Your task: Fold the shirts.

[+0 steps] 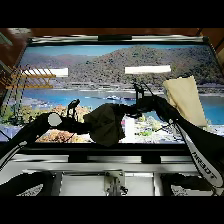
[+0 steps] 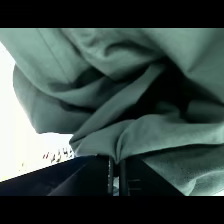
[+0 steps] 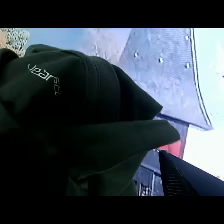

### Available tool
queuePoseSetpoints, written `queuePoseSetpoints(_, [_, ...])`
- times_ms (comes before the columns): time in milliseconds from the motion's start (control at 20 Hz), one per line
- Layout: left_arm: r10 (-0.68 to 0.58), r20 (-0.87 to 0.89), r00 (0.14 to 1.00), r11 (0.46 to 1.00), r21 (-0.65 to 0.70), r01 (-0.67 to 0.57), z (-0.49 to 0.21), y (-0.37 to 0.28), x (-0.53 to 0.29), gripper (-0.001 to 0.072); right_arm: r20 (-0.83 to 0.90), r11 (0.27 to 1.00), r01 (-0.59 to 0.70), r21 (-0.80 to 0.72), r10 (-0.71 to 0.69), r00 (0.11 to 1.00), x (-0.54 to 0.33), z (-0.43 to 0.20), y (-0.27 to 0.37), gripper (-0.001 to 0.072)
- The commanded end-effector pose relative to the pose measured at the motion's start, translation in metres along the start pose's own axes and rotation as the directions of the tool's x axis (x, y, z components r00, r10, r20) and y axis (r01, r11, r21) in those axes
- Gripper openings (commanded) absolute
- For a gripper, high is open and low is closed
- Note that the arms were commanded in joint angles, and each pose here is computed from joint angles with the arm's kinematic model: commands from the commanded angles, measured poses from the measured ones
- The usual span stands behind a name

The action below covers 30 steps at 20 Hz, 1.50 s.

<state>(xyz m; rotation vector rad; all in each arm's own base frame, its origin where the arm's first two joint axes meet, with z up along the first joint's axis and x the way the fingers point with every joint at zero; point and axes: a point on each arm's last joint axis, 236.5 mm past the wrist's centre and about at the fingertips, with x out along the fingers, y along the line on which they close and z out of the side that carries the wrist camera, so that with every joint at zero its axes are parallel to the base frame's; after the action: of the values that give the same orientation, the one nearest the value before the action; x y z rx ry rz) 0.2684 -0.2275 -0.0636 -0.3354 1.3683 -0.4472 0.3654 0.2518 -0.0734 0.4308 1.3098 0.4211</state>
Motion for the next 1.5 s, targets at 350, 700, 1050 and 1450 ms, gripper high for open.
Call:
queuePoseSetpoints(350, [-0.034,0.190,0.981,0.962,0.273,-0.020,0.083,-0.049,-0.081,0.0036,0.273,0.972,0.065,-0.226,-0.001,0.962,-0.072,0.058,0.037,0.0057])
queuePoseSetpoints(700, [-0.318,0.710,0.628,0.835,0.524,-0.169,0.161,-0.192,-0.387,0.0036,0.743,0.862,0.159,-0.482,0.305,0.595,-0.368,0.103,0.178,0.0057])
queuePoseSetpoints(1050, [-0.442,0.807,0.390,0.783,0.560,-0.271,0.105,-0.232,-0.526,0.0036,0.731,0.814,0.060,-0.577,0.483,0.482,-0.478,0.038,0.228,0.0057])
queuePoseSetpoints(1450, [-0.073,0.762,0.643,0.806,0.425,-0.412,0.211,-0.148,-0.384,0.0037,0.263,0.890,0.084,-0.449,0.042,0.964,-0.260,0.001,0.112,0.0057])
